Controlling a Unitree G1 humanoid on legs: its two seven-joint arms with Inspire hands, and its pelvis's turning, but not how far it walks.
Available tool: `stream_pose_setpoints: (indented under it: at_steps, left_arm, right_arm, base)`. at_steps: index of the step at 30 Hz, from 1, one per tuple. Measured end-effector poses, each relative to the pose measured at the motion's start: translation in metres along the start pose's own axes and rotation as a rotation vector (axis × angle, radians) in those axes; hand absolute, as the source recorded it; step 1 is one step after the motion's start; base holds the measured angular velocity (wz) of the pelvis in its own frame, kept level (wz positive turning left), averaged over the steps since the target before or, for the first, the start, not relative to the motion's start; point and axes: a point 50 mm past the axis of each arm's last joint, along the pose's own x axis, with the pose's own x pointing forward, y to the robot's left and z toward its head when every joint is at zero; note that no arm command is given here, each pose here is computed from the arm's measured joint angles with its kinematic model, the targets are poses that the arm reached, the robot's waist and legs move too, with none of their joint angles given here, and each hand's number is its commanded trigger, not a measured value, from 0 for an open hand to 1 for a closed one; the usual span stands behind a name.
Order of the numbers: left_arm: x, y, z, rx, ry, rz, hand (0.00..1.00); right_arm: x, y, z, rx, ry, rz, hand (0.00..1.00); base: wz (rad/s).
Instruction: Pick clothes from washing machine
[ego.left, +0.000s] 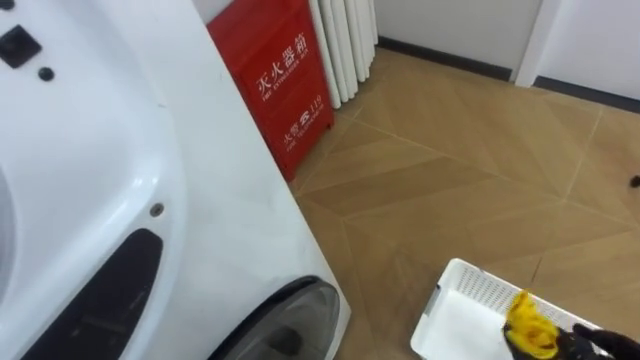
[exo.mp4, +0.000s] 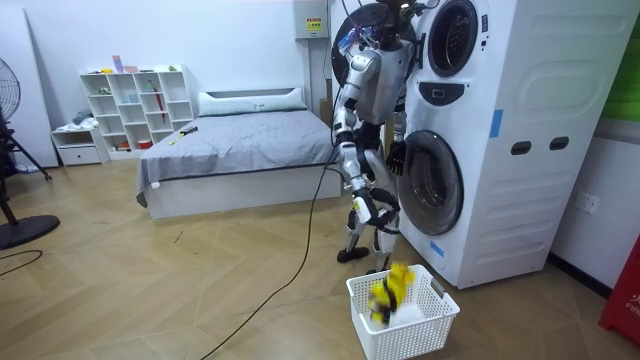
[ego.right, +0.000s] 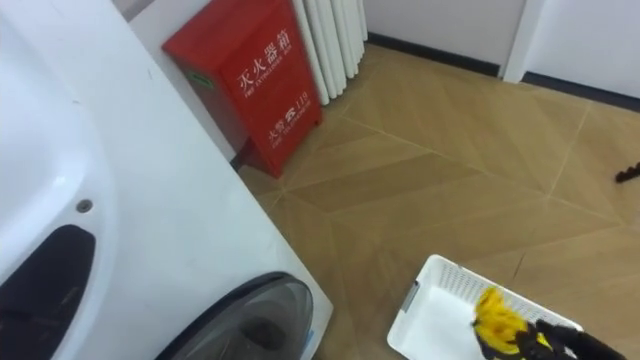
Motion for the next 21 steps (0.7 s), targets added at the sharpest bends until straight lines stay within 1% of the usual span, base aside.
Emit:
stream_pose_setpoints:
  at_steps: [4,9,13,21]
  left_arm:
    - [0.000,0.001,0.001,0.003,-0.005,0.003,0.00]
    - [-0.003,0.010,0.002,0.008,-0.004,0.046,0.00]
    - [-0.003,0.010,0.001,0.013,0.000,0.046,0.00]
    - [-0.004,0.012,-0.001,0.009,-0.004,0.061,0.00]
  right_arm:
    - [0.003,0.005,0.000,0.002,0.001,-0.009,0.00]
    - [0.002,0.012,-0.010,0.026,0.019,-0.001,0.00]
    - [0.002,0.012,-0.012,0.029,0.023,-0.007,0.00]
    - [-0.006,0.001,-0.026,0.025,0.071,-0.054,0.00]
  base:
    - [0.09]
    - [0.13]
    - [0.14]
    - [0.03]
